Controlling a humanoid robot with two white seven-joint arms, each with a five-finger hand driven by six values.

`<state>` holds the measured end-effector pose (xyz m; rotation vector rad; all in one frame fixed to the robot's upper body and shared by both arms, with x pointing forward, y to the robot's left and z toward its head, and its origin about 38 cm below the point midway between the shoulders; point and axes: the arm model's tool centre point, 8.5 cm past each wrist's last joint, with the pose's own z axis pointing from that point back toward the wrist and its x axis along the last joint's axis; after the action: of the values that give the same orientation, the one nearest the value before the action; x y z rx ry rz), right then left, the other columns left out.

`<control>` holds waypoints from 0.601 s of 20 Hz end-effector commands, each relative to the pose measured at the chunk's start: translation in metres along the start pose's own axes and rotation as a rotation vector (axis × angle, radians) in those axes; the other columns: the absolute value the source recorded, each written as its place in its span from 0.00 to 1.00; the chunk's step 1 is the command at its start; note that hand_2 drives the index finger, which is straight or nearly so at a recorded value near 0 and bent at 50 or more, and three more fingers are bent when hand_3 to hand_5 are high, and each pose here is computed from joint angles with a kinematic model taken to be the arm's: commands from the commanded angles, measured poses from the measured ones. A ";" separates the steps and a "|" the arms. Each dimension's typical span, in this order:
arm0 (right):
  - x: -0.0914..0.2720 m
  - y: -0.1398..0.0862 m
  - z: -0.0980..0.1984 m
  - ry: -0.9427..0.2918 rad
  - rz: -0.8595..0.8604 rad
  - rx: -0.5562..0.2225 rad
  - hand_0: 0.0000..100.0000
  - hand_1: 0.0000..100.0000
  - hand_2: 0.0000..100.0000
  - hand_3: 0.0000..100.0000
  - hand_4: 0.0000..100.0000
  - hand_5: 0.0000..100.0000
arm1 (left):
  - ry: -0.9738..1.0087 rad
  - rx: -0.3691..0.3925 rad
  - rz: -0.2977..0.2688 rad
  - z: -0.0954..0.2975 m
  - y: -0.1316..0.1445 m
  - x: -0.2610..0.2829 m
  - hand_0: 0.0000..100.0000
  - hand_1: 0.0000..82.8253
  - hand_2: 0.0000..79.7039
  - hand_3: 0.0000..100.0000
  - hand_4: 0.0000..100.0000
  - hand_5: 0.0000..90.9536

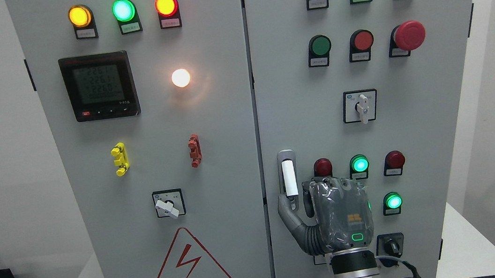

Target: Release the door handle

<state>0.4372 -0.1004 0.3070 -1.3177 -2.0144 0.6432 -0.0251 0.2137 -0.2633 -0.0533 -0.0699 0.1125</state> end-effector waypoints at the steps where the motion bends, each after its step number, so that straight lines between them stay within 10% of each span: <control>1: -0.004 -0.002 0.000 0.014 0.000 -0.007 0.54 0.35 1.00 1.00 1.00 0.97 | -0.015 -0.004 -0.013 -0.001 -0.001 0.005 0.12 0.47 0.00 0.00 0.00 0.00; 12: -0.009 -0.004 0.000 0.026 0.004 -0.014 0.55 0.35 1.00 1.00 1.00 0.97 | -0.015 -0.004 -0.013 -0.001 -0.001 0.005 0.12 0.47 0.00 0.00 0.00 0.00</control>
<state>0.4376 -0.1056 0.3069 -1.3250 -2.0051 0.6260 -0.0251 0.2137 -0.2633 -0.0533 -0.0699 0.1124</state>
